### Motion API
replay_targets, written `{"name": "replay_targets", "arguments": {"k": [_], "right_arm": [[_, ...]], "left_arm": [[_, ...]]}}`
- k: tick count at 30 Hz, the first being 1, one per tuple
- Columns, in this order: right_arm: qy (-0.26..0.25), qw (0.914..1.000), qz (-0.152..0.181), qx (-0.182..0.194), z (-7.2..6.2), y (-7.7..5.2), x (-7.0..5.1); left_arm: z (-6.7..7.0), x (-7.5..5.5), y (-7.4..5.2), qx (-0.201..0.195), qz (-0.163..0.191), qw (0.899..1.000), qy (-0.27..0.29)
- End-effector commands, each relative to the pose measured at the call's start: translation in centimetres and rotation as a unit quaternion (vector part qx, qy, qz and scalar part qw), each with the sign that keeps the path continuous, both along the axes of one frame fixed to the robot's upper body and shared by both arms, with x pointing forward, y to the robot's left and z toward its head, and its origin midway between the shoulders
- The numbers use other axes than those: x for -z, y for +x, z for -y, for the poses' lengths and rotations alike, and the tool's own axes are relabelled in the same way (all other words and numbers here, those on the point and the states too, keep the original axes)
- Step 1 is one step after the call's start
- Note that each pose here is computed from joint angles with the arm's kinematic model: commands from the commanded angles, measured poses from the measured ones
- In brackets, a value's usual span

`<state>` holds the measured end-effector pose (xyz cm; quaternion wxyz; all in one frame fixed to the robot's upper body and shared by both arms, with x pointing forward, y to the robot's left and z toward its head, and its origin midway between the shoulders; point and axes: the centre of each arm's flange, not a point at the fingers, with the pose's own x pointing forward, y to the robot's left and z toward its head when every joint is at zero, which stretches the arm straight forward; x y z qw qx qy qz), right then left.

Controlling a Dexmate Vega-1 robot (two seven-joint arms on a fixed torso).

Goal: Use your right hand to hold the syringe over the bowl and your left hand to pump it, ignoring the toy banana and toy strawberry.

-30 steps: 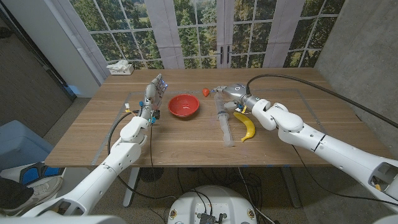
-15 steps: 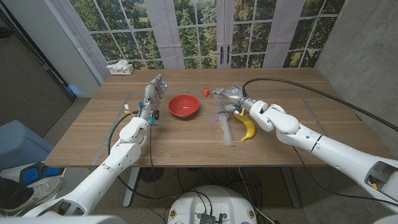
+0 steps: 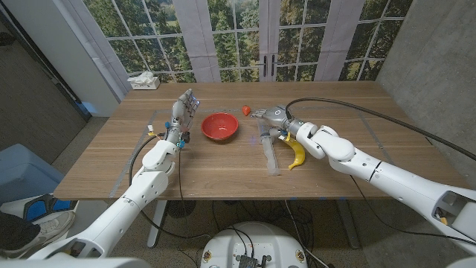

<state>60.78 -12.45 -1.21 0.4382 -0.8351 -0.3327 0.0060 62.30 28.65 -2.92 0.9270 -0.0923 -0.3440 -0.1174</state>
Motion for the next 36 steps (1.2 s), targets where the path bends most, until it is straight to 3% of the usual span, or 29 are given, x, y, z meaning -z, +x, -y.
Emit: {"name": "replay_targets", "arguments": {"k": [1,16,18,36], "right_arm": [[-0.04,0.9991,-0.008,0.011,0.0,0.9,1.1],[-0.081,0.9954,-0.032,0.039,-0.2,2.4,2.0],[-0.075,0.9952,-0.047,0.041,-0.1,2.7,2.0],[-0.075,0.9922,-0.063,0.078,0.2,4.1,2.1]], "left_arm": [[0.0,0.1,0.3,0.009,-0.005,1.0,-0.009],[0.4,-0.2,0.8,0.023,-0.009,1.0,-0.017],[0.4,-0.2,0.8,0.022,-0.009,1.0,-0.017],[0.6,-0.7,1.1,0.021,-0.009,1.0,-0.014]]}}
